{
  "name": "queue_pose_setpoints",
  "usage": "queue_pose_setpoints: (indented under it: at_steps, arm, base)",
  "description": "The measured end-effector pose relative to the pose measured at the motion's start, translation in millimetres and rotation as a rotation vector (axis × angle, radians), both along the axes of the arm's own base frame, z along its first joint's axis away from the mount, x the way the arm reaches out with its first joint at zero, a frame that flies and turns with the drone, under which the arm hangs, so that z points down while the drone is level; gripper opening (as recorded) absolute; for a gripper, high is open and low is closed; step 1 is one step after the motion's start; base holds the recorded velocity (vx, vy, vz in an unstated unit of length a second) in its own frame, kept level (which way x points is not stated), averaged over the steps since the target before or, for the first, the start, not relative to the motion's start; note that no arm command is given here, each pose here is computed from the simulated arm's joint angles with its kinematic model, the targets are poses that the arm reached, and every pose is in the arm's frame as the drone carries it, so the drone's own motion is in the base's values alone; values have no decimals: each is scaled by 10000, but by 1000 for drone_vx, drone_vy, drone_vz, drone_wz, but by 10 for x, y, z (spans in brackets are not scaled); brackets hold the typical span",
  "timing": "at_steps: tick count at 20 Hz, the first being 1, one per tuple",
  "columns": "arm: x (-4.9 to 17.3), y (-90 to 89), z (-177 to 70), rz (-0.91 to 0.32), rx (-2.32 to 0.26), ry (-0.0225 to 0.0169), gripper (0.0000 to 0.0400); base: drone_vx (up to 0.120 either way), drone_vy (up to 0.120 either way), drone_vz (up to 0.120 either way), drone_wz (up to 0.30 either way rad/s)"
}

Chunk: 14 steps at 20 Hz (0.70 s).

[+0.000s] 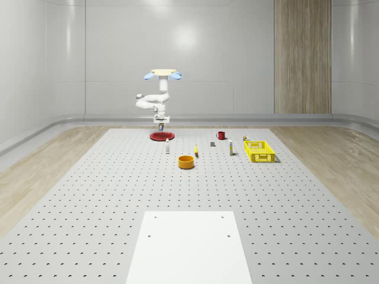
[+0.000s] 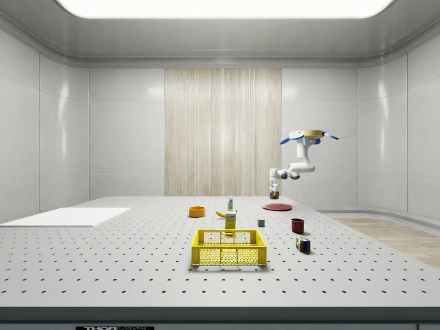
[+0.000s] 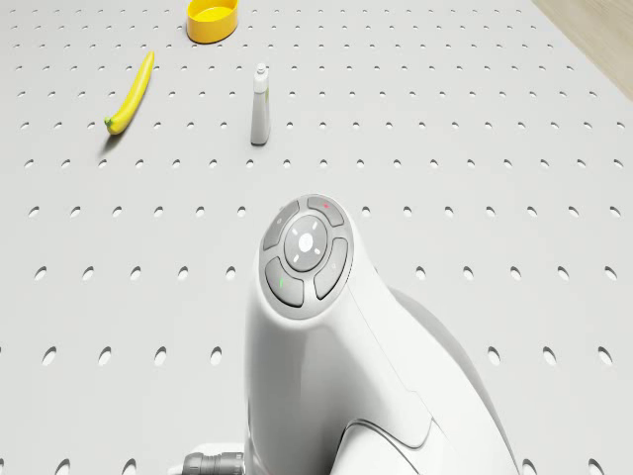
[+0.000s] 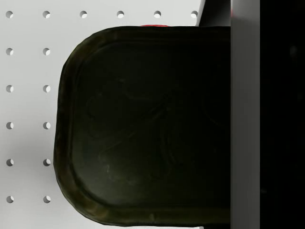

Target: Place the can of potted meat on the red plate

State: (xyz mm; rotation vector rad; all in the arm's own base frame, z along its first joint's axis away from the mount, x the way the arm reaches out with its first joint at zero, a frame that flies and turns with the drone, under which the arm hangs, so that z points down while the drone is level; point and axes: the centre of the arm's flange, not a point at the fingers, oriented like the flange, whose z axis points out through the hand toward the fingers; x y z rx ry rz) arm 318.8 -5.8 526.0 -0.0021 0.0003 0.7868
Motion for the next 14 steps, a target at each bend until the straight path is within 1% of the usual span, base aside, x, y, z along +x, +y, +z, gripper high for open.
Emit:
queue_pose_setpoints:
  at_steps: [13, 14]
  arm:
    - [0, 2, 536, 21, 3, -2, 280]
    - [0, 1, 561, 20, 6, -4, 298]
  base:
    - [0, 0, 0, 0]
    - [0, 0, 0, 0]
